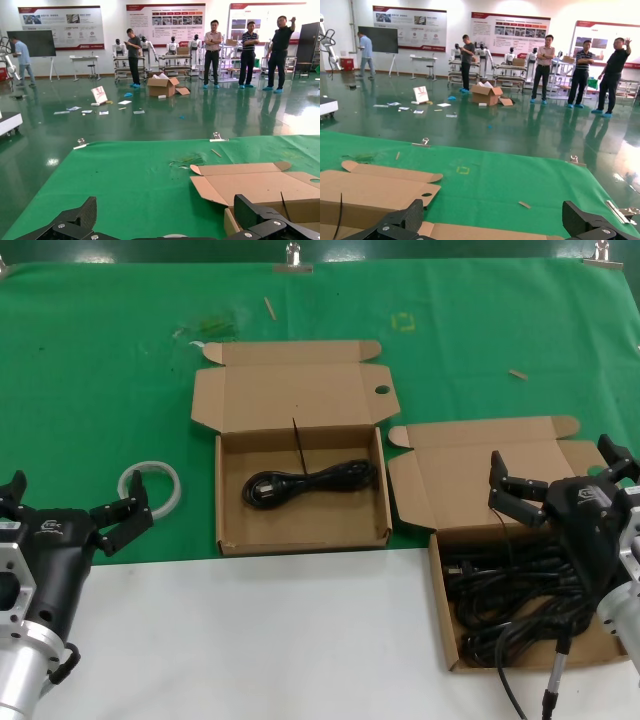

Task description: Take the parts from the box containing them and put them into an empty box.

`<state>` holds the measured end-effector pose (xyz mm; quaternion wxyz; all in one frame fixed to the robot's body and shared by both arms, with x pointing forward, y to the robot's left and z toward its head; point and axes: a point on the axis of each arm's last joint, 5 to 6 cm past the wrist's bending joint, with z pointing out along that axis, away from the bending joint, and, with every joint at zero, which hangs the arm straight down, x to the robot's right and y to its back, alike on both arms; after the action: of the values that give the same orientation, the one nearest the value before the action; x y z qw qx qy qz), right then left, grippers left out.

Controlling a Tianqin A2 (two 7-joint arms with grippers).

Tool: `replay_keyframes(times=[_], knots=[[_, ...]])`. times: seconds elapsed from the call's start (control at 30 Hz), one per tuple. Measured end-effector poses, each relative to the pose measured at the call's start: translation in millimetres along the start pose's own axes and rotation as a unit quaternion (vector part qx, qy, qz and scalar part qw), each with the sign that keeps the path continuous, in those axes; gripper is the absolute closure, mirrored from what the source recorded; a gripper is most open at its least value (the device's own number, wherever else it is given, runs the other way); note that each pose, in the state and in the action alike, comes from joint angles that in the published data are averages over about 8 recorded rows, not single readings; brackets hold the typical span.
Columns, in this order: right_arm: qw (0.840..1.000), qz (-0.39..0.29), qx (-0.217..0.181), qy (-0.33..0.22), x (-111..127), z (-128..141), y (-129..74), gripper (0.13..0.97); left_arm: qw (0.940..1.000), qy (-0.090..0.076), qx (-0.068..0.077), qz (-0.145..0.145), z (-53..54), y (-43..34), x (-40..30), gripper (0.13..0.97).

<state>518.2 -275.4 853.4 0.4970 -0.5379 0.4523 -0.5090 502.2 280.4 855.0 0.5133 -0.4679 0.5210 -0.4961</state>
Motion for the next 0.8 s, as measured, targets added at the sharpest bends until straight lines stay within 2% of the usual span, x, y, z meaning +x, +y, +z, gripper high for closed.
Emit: replay_keyframes(times=[0.8], knots=[[1.0,0.0,0.0,0.0,0.0,0.0,0.0,0.13,1.0,0.0,0.0,0.0,0.0,0.0,0.0,0.132]])
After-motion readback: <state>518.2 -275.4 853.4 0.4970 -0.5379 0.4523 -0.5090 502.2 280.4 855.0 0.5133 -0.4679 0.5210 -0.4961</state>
